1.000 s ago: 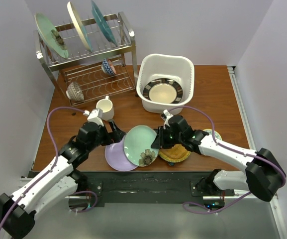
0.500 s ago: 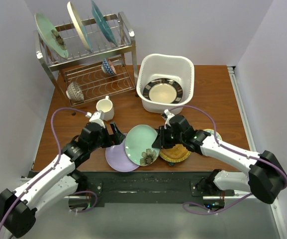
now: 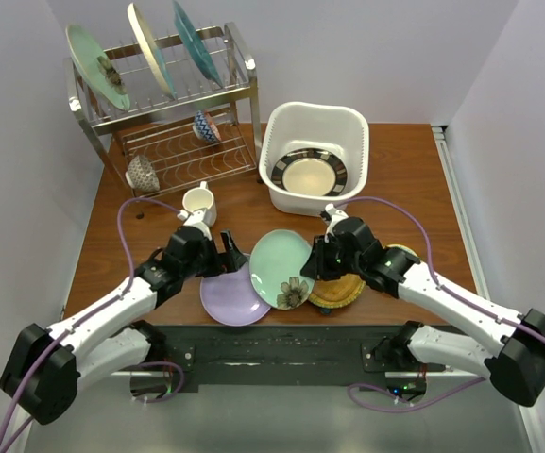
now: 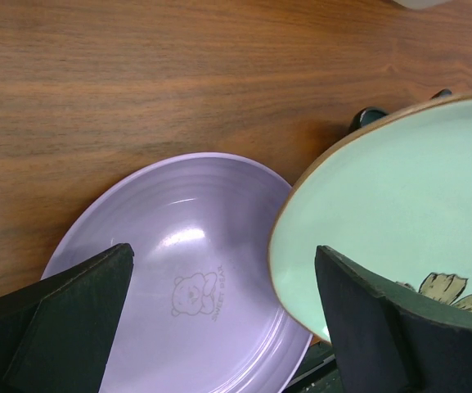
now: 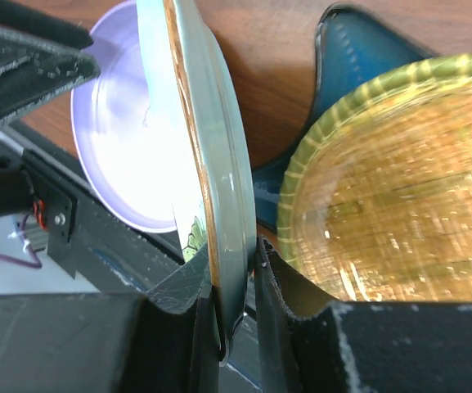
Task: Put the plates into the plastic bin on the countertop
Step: Pick up the plate at the center of the board.
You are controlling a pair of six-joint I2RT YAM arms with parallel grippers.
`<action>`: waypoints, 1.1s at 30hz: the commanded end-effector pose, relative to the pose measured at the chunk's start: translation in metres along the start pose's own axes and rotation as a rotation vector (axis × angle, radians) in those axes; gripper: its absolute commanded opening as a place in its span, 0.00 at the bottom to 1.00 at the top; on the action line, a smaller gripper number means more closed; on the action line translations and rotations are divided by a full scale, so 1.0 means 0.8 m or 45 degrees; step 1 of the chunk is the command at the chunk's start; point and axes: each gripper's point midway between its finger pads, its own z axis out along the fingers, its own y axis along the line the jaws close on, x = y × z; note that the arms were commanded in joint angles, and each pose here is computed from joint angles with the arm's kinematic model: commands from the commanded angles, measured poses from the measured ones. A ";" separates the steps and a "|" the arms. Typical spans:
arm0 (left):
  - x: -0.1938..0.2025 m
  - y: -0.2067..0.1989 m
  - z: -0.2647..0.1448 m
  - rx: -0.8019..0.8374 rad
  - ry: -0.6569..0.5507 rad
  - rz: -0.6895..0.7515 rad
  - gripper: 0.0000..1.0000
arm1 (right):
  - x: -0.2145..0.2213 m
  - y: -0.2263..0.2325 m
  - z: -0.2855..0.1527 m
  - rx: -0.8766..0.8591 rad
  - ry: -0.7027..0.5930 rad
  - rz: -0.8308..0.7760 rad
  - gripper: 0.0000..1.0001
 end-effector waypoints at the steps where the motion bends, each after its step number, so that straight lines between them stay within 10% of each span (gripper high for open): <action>1: -0.034 -0.028 -0.012 0.081 -0.110 0.052 0.97 | -0.094 0.053 -0.036 -0.122 -0.300 -0.036 0.00; 33: -0.032 -0.002 -0.039 -0.031 -0.152 0.029 0.98 | -0.221 0.050 -0.019 -0.275 -0.362 0.050 0.00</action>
